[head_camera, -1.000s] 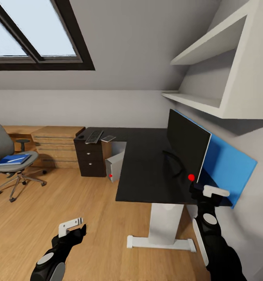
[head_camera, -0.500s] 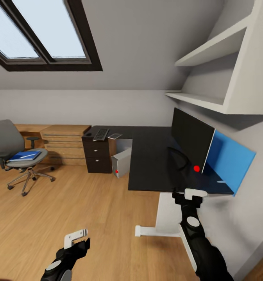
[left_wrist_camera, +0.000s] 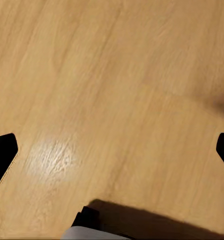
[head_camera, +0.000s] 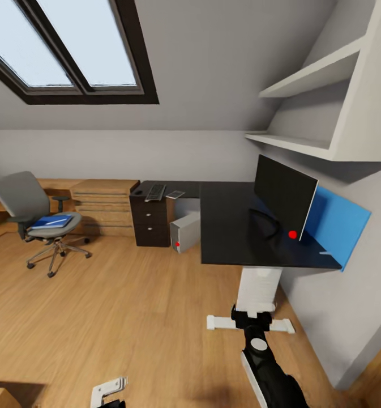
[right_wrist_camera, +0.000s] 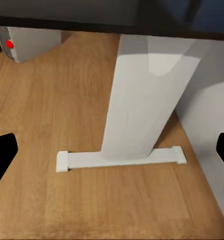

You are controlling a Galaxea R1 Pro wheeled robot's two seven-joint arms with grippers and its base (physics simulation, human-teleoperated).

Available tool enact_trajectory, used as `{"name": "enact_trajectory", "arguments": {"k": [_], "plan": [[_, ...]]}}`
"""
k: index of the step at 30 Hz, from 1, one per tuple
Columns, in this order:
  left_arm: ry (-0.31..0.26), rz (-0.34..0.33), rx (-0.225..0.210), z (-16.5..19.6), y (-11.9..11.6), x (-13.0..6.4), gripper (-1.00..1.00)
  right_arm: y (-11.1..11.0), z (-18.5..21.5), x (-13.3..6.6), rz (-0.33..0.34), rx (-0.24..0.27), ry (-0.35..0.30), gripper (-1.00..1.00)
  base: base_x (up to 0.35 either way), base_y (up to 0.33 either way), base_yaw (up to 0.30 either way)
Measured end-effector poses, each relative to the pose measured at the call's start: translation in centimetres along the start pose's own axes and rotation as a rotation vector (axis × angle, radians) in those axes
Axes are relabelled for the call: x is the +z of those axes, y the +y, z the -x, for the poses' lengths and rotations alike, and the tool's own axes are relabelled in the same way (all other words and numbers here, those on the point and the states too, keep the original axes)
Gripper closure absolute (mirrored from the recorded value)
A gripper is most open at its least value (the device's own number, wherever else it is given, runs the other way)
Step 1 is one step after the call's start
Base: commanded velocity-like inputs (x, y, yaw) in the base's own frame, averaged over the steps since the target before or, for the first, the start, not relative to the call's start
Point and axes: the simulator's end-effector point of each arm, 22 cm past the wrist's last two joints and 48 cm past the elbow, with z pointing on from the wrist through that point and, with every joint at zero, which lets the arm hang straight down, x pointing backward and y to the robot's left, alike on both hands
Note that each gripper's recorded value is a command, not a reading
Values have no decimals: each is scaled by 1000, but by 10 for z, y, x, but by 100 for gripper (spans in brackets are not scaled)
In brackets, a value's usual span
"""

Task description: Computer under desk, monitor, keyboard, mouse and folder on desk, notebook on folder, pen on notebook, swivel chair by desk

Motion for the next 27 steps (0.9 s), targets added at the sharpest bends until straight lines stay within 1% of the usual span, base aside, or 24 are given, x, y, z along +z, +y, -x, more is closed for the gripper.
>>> {"name": "enact_trajectory", "arguments": {"k": [1, 3, 4, 6, 7, 8, 9, 11, 12, 13, 14, 15, 19, 22, 27], "plan": [[-12, 8, -9, -1, 4, 3, -100, 14, -35, -2, 22, -5, 39, -100, -195, 287, 0], [-19, 20, -17, -7, 9, 7, -100, 26, -73, -7, 44, -10, 70, -100, -151, 301, 2], [-12, 33, -20, -16, 14, 11, -100, 34, -93, -12, 59, -9, 75, -100, -91, 308, 18], [2, 50, -20, -30, 21, 16, -100, 41, -112, -18, 75, -10, 78, -100, 3, 304, 64], [14, 68, -20, -44, 29, 20, -100, 47, -127, -25, 90, -12, 78, -100, 142, 287, 140], [12, 89, -16, -56, 37, 24, -100, 53, -146, -34, 108, -17, 79, -100, 199, 278, 172], [-17, 106, 7, -60, 42, 26, -100, 55, -161, -42, 120, -17, 72, -100, 213, 276, 183], [-30, 114, 28, -62, 44, 27, -100, 54, -169, -46, 125, -17, 69, -100, 219, 267, 191], [-31, 116, 31, -63, 45, 28, -100, 54, -172, -47, 125, -18, 72, -100, 158, 164, 197], [-33, 119, 37, -64, 46, 28, -100, 53, -182, -50, 127, -24, 88, -100, 81, 84, 200], [-43, 122, 36, -63, 47, 29, -100, 52, -192, -55, 130, -28, 103, -100, 65, 67, 200], [-49, 122, 35, -62, 47, 29, -100, 53, -194, -56, 131, -29, 104, -100, 41, 43, 185], [-92, 125, 22, -57, 48, 29, -100, 54, -197, -60, 142, -26, 87, -100, 19, 33, 93], [-96, 131, 22, -61, 51, 30, -100, 56, -200, -61, 157, -30, 86, -100, 4, 181, 18], [-95, 133, 21, -64, 52, 30, -100, 56, -204, -63, 165, -34, 95, -100, 1, 302, 4]]}}
